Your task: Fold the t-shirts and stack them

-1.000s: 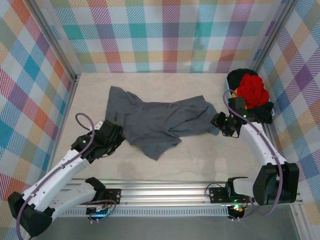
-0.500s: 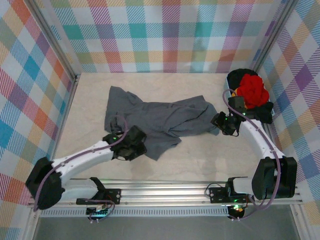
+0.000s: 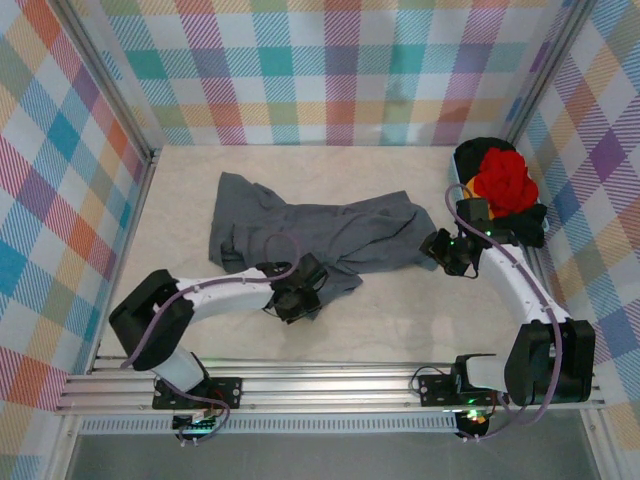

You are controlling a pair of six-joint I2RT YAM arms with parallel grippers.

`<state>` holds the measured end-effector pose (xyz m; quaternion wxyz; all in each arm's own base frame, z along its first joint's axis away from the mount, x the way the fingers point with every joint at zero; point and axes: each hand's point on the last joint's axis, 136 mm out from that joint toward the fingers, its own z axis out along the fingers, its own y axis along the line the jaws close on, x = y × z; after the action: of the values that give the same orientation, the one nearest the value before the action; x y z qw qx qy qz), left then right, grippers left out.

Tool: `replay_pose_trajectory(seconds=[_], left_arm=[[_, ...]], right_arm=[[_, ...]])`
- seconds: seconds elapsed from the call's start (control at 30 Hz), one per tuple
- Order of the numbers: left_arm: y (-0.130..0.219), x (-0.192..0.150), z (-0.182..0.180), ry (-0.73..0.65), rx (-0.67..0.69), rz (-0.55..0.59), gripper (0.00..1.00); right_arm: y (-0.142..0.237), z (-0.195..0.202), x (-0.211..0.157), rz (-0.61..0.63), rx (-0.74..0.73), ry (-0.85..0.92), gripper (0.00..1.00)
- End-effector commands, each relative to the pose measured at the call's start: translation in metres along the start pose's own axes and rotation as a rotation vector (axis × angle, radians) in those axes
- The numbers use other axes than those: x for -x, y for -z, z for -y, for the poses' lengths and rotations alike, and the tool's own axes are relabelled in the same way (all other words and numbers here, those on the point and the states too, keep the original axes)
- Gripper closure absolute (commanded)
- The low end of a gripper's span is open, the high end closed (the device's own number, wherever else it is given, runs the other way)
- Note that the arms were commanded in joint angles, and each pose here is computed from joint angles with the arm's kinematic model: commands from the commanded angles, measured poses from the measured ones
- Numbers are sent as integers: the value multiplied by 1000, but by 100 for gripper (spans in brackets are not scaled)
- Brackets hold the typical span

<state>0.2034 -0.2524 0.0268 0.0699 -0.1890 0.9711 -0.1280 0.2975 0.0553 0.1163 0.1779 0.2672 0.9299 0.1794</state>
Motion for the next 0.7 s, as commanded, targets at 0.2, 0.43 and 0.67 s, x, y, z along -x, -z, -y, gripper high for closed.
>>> replay_pose_trajectory(seconds=[0.2,0.43,0.67], left_arm=[[-20,-3,3,-18,100,-19,79],[12,20,-5,-31,113,115,100],[92,50,-42,8,88,313,100]], right_arm=[[5,-4,-2,3,34,-10,53],[9,2,3,32,-7,11,53],[24,3,25,117,-70,48,53]])
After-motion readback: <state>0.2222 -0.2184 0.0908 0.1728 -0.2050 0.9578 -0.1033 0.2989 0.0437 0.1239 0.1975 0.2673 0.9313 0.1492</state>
